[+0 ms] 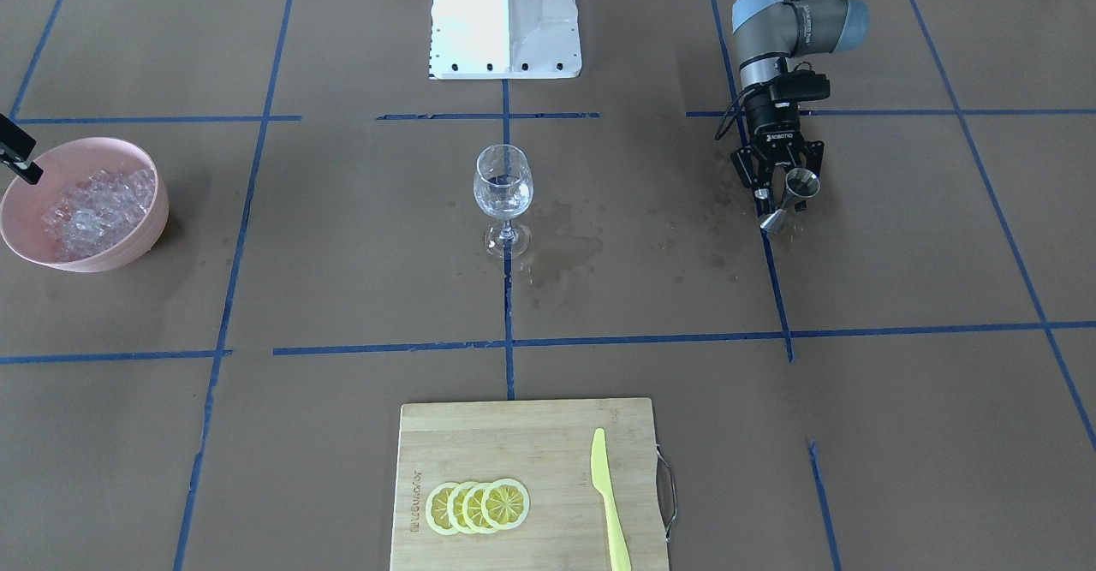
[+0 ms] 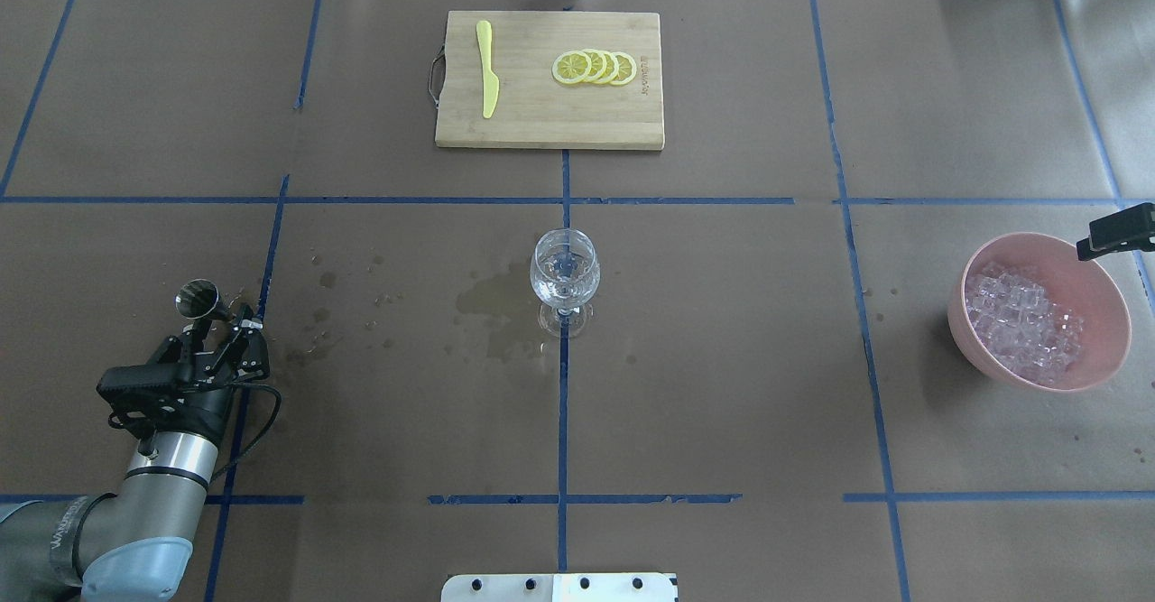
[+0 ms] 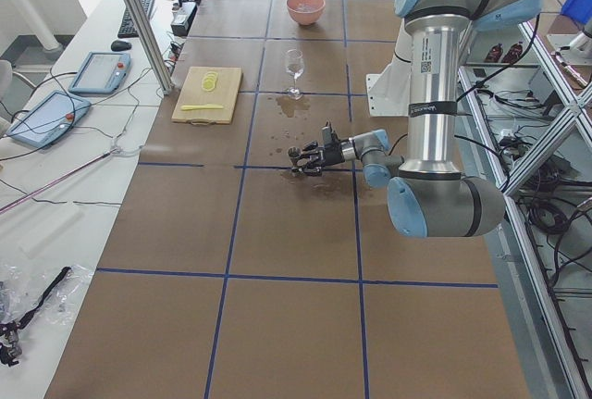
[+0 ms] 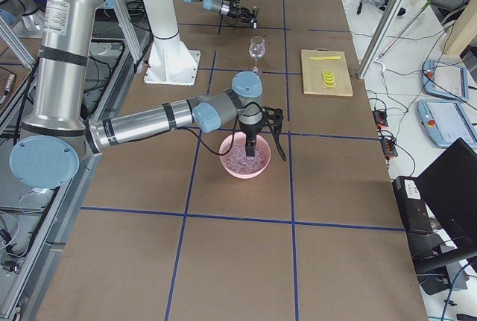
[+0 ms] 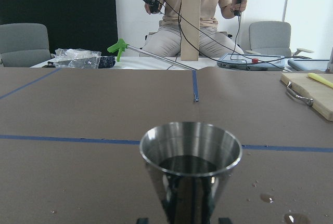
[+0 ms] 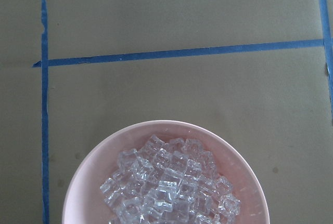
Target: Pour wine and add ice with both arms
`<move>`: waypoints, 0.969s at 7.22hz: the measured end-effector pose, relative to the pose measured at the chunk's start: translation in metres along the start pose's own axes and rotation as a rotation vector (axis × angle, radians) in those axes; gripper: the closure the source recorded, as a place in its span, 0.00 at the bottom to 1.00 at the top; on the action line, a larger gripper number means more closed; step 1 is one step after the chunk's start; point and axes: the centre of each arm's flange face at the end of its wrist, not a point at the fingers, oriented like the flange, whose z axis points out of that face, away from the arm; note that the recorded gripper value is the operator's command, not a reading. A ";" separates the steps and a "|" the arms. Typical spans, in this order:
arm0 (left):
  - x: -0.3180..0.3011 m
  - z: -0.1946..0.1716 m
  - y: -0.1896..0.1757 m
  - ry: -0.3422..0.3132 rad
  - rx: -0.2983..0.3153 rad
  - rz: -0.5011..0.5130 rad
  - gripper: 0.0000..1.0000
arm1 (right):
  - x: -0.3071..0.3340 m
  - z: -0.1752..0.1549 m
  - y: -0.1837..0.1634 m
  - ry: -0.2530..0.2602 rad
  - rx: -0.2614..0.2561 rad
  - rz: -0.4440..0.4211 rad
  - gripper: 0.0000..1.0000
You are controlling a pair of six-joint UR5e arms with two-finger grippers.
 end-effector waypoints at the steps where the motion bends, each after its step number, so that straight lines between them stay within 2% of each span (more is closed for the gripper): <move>1: -0.001 0.002 -0.002 -0.003 0.004 0.000 0.46 | 0.000 0.000 0.000 0.000 0.000 0.000 0.00; 3: -0.001 0.004 -0.004 -0.006 0.010 -0.001 0.46 | 0.000 0.000 0.000 0.000 0.000 0.000 0.00; 4: 0.000 0.004 -0.004 -0.006 0.013 -0.002 0.65 | 0.000 0.000 0.000 0.001 0.000 0.000 0.00; 5: 0.003 0.004 -0.004 -0.004 0.015 -0.006 0.99 | 0.001 0.001 0.000 0.002 0.000 0.000 0.00; 7: 0.008 0.004 -0.007 -0.001 0.018 -0.017 1.00 | 0.001 0.001 0.000 0.002 -0.001 -0.002 0.00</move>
